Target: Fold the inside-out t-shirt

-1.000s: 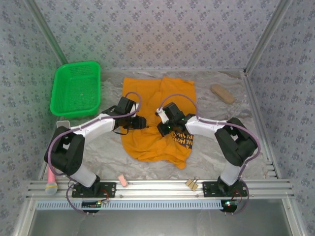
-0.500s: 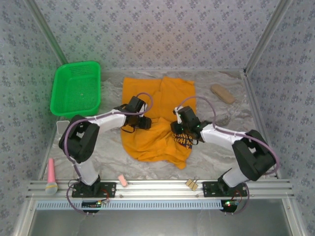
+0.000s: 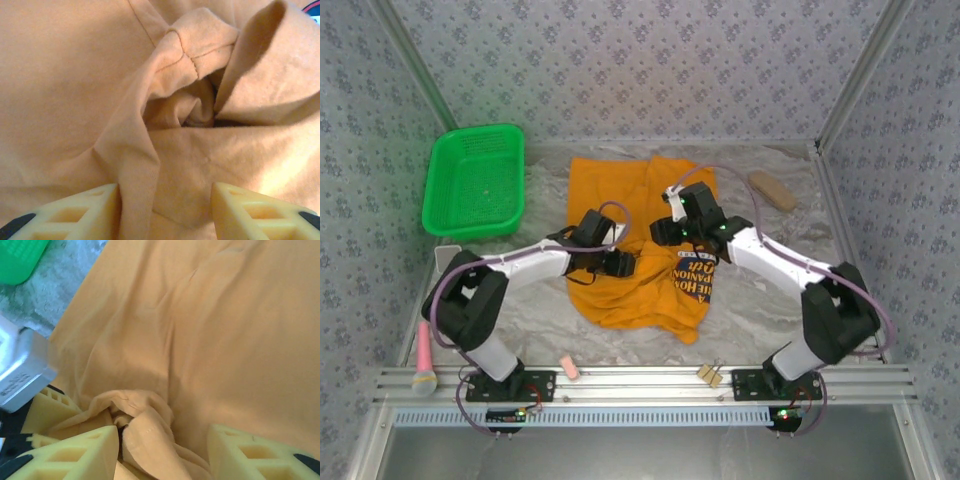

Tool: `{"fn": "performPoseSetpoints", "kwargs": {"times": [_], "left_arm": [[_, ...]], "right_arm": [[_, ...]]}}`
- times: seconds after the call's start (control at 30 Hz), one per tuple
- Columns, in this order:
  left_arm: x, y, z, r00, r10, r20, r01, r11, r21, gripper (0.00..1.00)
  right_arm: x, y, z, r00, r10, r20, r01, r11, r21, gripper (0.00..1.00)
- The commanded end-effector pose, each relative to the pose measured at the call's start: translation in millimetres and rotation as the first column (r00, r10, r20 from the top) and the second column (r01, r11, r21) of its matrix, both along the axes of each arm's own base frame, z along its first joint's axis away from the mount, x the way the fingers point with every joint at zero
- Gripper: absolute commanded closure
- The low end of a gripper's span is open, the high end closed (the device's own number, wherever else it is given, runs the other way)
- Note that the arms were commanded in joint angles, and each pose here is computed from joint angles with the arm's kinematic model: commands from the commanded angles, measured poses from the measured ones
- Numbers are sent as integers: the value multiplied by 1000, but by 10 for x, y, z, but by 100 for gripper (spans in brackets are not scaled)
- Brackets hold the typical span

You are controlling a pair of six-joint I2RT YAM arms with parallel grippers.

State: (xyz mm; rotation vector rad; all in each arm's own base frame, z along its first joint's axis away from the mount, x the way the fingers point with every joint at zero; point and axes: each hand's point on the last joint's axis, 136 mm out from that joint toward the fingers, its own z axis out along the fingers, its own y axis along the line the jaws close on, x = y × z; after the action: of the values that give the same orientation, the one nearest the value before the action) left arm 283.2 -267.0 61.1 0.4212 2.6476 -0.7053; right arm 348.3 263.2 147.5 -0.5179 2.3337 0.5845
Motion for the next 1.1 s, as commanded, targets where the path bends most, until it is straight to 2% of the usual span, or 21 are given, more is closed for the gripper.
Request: {"fn": "performPoseSetpoints", "kwargs": {"times": [0.0,0.13,0.17,0.23,0.27,0.33,0.5,0.57,0.63,0.67,0.77,0.93,1.03,1.07], "left_arm": [[-48,-13,149,1000,9,26,-8,998,-62,49],[-75,71,189,999,45,30,-42,994,-103,49],[-77,94,209,998,53,33,-49,992,-112,49],[-68,137,268,997,65,42,-59,991,-123,49],[-56,162,317,996,74,48,-67,989,-131,49],[-36,204,432,994,95,53,-86,984,-155,48],[127,322,666,976,213,44,-200,959,-203,50],[190,287,689,975,222,34,-210,954,-216,53],[234,224,652,977,212,19,-202,954,-223,55],[249,204,611,978,208,6,-202,954,-220,56],[273,140,458,982,188,-14,-187,960,-211,58],[216,-5,257,994,105,-39,-110,980,-168,60],[112,-129,254,999,31,-18,-34,988,-148,58],[79,-161,245,1000,13,-13,-15,990,-138,56]], "right_arm": [[-218,190,-344,979,128,-159,-127,992,15,49],[-146,321,-588,973,155,-173,-162,986,-27,52],[-111,356,-620,972,177,-155,-187,981,-48,59],[-24,375,-624,976,186,-109,-196,977,-89,83],[1,399,-555,978,197,-64,-202,975,-89,91],[-31,482,-295,966,255,34,-253,966,-54,97],[-388,511,434,860,394,323,-415,910,-4,98],[-576,387,394,815,380,437,-428,904,14,98],[-764,307,182,782,368,502,-442,896,31,96],[-859,298,45,775,364,516,-437,899,21,92],[-1081,246,-363,811,376,449,-412,911,-18,79],[-918,-104,-410,877,255,407,-206,965,-161,86],[-886,-275,-293,894,240,377,-175,964,-200,89],[-895,-301,-257,895,254,366,-182,958,-220,87]]}}
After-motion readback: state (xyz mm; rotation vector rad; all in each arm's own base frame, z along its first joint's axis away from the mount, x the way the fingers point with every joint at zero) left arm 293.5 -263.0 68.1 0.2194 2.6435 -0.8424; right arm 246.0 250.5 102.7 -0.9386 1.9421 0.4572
